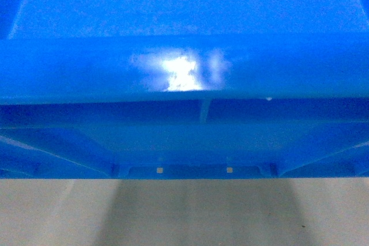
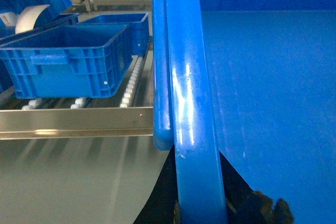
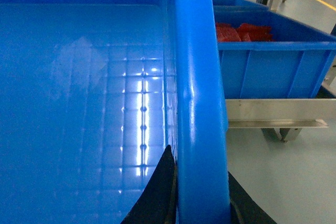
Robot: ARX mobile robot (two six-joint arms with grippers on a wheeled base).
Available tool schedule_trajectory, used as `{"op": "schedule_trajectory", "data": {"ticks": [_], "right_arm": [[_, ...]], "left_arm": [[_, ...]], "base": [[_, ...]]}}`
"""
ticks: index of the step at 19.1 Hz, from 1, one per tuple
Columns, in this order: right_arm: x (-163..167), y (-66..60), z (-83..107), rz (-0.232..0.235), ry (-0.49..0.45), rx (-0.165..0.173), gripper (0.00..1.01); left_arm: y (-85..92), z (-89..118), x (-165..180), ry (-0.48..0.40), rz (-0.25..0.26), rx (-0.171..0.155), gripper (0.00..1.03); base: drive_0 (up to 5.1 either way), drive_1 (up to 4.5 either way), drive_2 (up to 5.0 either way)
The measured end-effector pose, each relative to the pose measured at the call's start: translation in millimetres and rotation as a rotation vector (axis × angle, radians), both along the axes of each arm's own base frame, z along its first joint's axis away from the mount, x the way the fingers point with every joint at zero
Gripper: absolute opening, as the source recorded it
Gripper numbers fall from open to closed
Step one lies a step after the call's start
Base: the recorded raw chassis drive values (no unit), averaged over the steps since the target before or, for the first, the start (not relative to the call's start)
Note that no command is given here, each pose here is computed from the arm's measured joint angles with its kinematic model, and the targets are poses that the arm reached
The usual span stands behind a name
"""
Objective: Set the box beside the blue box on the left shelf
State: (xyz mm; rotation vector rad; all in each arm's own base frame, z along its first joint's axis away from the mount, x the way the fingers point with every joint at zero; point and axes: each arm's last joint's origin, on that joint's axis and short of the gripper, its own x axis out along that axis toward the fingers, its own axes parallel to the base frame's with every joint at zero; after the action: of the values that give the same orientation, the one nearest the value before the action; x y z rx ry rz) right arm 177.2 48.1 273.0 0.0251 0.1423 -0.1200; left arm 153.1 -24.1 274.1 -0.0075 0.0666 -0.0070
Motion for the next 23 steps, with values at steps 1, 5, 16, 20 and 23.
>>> {"op": "schedule_trajectory", "data": {"ticks": [1, 5, 16, 20, 23], "right_arm": [[0.0, 0.0, -0.5, 0.000, 0.004, -0.001, 0.09], [0.1, 0.0, 0.3, 0.000, -0.004, 0.001, 0.09], [-0.3, -0.1, 0.9, 0.000, -0.008, 0.002, 0.09], [-0.3, -0.1, 0.8, 0.000, -0.007, 0.002, 0.09], [-0.1, 0.0, 0.7, 0.000, -0.007, 0.002, 0.09]], "left_arm": [[0.0, -0.3, 0.0, 0.003, 0.000, 0.001, 0.07], [-0.1, 0.5, 0.0, -0.006, 0.000, -0.001, 0.07], [0.0, 1.0, -0.5, -0.009, 0.000, -0.002, 0.07], [0.0, 0.8, -0.3, -0.007, 0.000, -0.001, 0.07], [0.0, 0.7, -0.1, -0.007, 0.000, -0.001, 0.07]], "base": [[0.0, 0.00, 0.0], [0.0, 0.00, 0.0], [0.0, 0.00, 0.0], [0.0, 0.00, 0.0], [0.0, 0.00, 0.0]]}}
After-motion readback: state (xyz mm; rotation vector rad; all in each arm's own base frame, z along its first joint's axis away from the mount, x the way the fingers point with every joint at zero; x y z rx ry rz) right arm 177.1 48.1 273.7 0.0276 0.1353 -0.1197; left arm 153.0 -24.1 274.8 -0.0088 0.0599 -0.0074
